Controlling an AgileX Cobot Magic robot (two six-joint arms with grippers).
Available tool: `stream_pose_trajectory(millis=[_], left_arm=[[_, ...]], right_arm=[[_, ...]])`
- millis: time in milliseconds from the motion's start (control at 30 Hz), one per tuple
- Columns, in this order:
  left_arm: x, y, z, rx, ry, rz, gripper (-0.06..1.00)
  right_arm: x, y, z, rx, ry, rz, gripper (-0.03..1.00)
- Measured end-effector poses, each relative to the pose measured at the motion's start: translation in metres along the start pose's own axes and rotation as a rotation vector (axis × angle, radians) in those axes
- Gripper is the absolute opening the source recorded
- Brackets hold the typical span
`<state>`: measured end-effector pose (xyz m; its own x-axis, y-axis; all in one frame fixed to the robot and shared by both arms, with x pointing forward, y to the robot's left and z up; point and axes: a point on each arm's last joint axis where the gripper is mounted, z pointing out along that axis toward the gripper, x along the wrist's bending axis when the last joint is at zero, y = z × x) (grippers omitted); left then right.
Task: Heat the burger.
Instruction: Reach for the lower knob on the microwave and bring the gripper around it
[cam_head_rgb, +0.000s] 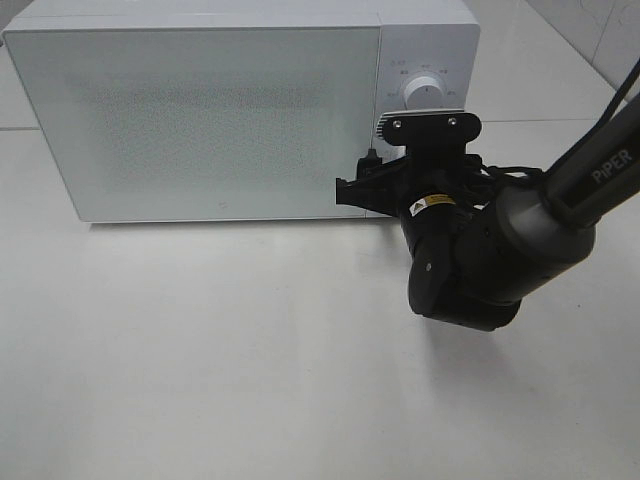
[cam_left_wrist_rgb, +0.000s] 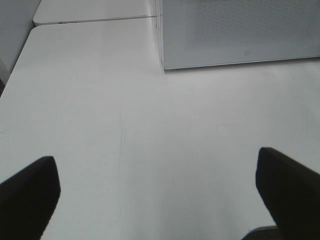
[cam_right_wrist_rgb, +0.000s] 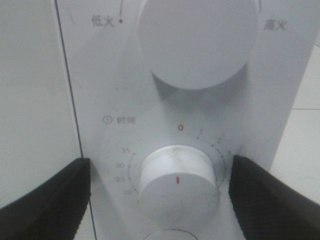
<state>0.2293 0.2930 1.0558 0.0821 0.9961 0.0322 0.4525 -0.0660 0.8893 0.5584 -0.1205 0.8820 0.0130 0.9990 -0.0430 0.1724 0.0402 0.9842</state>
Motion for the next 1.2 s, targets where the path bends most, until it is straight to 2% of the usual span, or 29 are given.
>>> stream_pose_trajectory(millis=[433,533,600,633,667,733,1200], left_arm=[[0.0,0.0,0.0,0.0,0.0,0.0,0.99],[0.0,0.0,0.0,0.0,0.0,0.0,0.99],[0.0,0.0001,0.0,-0.001,0.0,0.0,0.99],[0.0,0.0001,0.0,-0.001,0.0,0.0,0.99],[0.0,0.0001,0.0,-0.001,0.0,0.0,0.99],[0.0,0.0001,0.0,-0.001,0.0,0.0,0.99],[0.0,0.0001,0.0,-0.001,0.0,0.0,0.99]], right_arm=[[0.0004,-0.0006,0.0002,0.003,-0.002,0.001,0.73],[0.0004,-0.002,0.0004,0.006,-0.002,-0.002,0.68],[-0.0002,-0.0042,0.0007,0.011,-0.009,-0.003,0.57],[-0.0002,-0.0042,0.0007,0.011,-0.009,-0.003,0.57],[-0.0018,-0.0041,0.0007,0.014,-0.027,0.007,0.46],[-0.0023,-0.0041,0.0006,0.013,-0.032,0.009,0.44],[-0.0024,-0.0041,0.0006,0.014,-0.033,0.007,0.44]])
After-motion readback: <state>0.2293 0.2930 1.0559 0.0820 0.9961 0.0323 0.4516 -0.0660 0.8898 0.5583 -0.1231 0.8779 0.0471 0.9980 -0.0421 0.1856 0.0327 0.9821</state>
